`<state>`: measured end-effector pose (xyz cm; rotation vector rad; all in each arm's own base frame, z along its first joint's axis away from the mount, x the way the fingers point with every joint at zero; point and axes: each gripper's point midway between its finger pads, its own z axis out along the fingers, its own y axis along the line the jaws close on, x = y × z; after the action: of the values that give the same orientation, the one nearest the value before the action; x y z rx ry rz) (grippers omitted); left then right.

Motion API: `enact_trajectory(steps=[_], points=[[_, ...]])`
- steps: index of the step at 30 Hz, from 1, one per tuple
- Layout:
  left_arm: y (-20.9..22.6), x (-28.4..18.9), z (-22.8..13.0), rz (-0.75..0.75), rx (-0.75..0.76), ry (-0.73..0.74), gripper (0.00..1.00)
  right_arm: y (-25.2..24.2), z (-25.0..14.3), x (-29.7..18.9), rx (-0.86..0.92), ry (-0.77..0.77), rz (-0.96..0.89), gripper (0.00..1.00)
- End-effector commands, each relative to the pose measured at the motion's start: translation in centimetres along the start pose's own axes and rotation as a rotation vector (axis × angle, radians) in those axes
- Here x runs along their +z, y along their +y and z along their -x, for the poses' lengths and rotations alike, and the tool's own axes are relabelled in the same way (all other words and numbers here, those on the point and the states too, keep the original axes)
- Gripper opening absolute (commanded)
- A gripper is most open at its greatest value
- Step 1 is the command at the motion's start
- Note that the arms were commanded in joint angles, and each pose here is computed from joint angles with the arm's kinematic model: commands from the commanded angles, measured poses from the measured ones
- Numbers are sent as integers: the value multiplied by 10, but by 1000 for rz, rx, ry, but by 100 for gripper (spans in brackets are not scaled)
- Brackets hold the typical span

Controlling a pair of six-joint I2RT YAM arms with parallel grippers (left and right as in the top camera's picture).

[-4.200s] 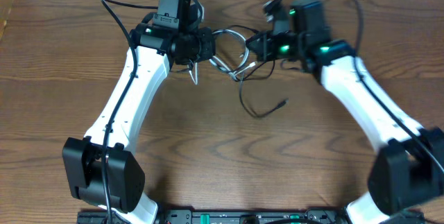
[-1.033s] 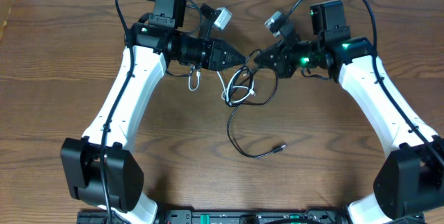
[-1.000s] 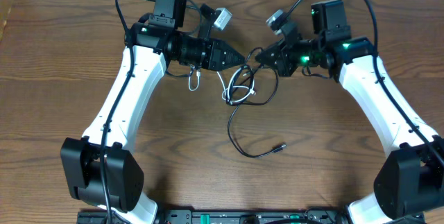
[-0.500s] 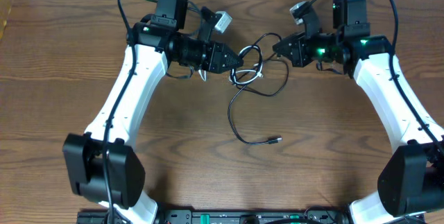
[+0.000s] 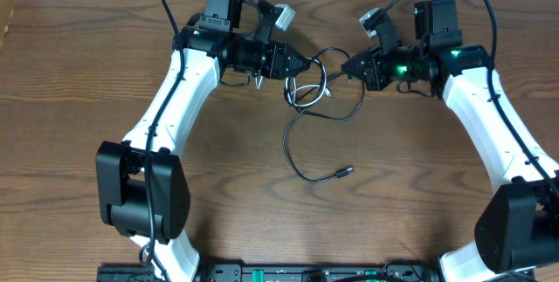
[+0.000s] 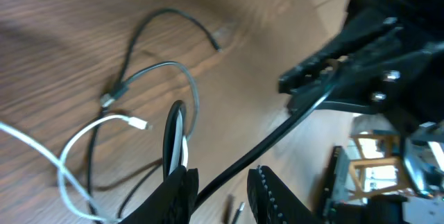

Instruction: Untangle cables

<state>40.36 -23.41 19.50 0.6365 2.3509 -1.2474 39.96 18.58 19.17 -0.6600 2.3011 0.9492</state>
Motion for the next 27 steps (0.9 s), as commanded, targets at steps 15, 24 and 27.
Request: enact_trajectory(steps=[15,24,27], points=[[65,-15,20,174,-66,-95,33,11,3,-5,-46,-9,18,1],[35,9,15,-53,-27,-63,45,11,3,-5,-43,-7,18,1],[32,10,15,-76,-24,-63,47,11,3,-5,-44,-6,19,1]])
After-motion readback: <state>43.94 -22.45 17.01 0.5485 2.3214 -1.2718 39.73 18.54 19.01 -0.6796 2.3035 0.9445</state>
